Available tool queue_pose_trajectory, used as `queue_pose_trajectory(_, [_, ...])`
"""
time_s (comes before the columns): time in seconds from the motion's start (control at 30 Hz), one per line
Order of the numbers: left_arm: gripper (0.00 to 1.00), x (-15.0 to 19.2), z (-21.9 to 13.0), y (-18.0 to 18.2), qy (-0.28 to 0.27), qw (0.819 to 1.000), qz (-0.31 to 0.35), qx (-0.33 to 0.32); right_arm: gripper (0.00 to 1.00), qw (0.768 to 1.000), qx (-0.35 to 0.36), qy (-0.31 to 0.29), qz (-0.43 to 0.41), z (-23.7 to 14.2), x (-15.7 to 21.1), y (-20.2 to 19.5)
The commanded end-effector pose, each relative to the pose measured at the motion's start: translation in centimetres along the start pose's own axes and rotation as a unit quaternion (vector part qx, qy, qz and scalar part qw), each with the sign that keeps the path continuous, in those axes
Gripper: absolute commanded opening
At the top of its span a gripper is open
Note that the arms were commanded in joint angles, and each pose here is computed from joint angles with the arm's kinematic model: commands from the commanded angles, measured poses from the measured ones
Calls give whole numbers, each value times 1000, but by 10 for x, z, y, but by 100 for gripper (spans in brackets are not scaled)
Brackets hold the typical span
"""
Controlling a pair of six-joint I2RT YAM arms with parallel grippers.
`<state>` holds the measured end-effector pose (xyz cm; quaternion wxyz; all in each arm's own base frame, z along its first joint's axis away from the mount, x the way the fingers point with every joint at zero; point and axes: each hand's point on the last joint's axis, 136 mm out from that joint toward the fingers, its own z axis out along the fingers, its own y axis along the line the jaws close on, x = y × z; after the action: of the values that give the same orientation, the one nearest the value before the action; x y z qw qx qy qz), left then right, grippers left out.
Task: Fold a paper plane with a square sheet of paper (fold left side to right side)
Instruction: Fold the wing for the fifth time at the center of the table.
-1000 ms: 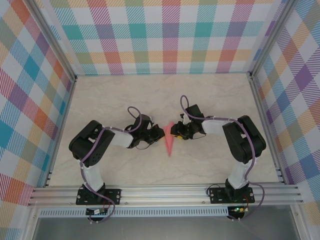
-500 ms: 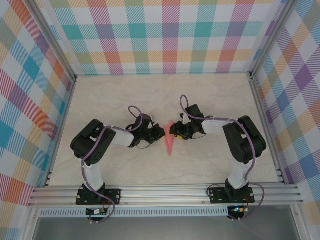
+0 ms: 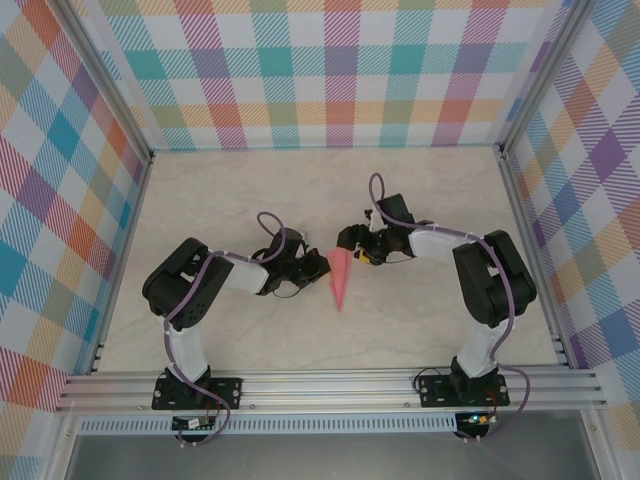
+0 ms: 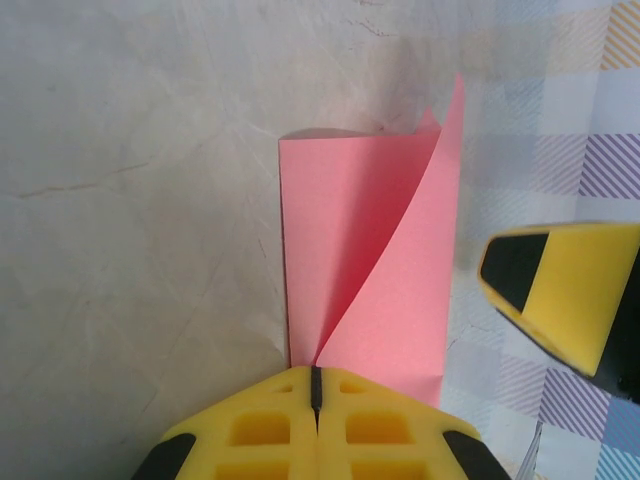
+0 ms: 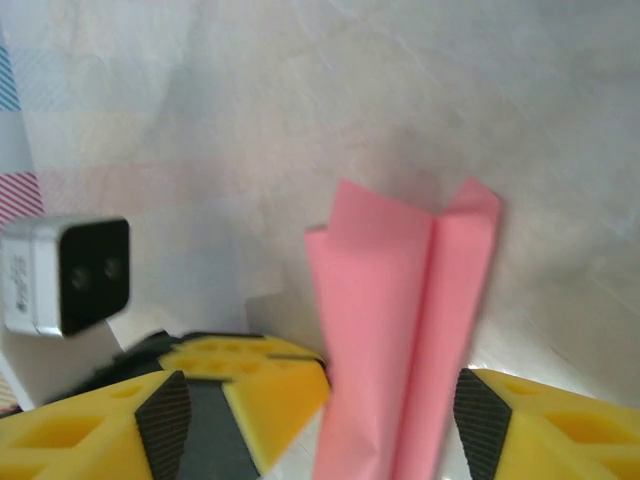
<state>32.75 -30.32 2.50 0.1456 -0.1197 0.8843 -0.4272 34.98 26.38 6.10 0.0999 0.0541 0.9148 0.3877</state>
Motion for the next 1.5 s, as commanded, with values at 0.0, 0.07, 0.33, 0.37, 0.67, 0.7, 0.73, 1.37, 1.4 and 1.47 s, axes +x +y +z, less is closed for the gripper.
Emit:
queue_pose_trajectory(0.0, [0,-10,-1,-4,-12,1000,9,6,76,1000,-14,6,6,9,-8,6])
queue_pose_trajectory(0.07, [0,-10,-1,-4,-11,1000,9,7,77,1000,-16,10,10,14,-11,7])
queue_pose_trajectory(0.33, [0,-11,-3,-10,-11,1000,16,14,78,999,-8,24,19,27,-15,0])
queue_pose_trajectory(0.37, [0,-11,-3,-11,-11,1000,18,15,78,999,-5,25,20,28,-14,-1])
queue_pose_trajectory(0.67, [0,-14,0,-15,-10,999,24,18,77,999,21,36,30,29,-4,-18])
queue_pose_trajectory(0.7, [0,-14,0,-15,-10,999,25,18,77,999,23,38,31,30,-3,-19])
queue_pose_trajectory(0.73, [0,-14,0,-15,-10,999,24,18,77,998,23,39,30,30,-2,-19])
queue_pose_trajectory(1.37, [0,-6,2,8,-5,1000,14,-12,77,998,26,44,28,31,0,-21])
queue_pose_trajectory(1.4, [0,-6,4,9,-4,1000,15,-12,77,998,26,44,28,31,0,-21])
queue_pose_trajectory(1.47, [0,-6,5,10,-4,1000,13,-13,77,998,25,44,26,31,0,-20])
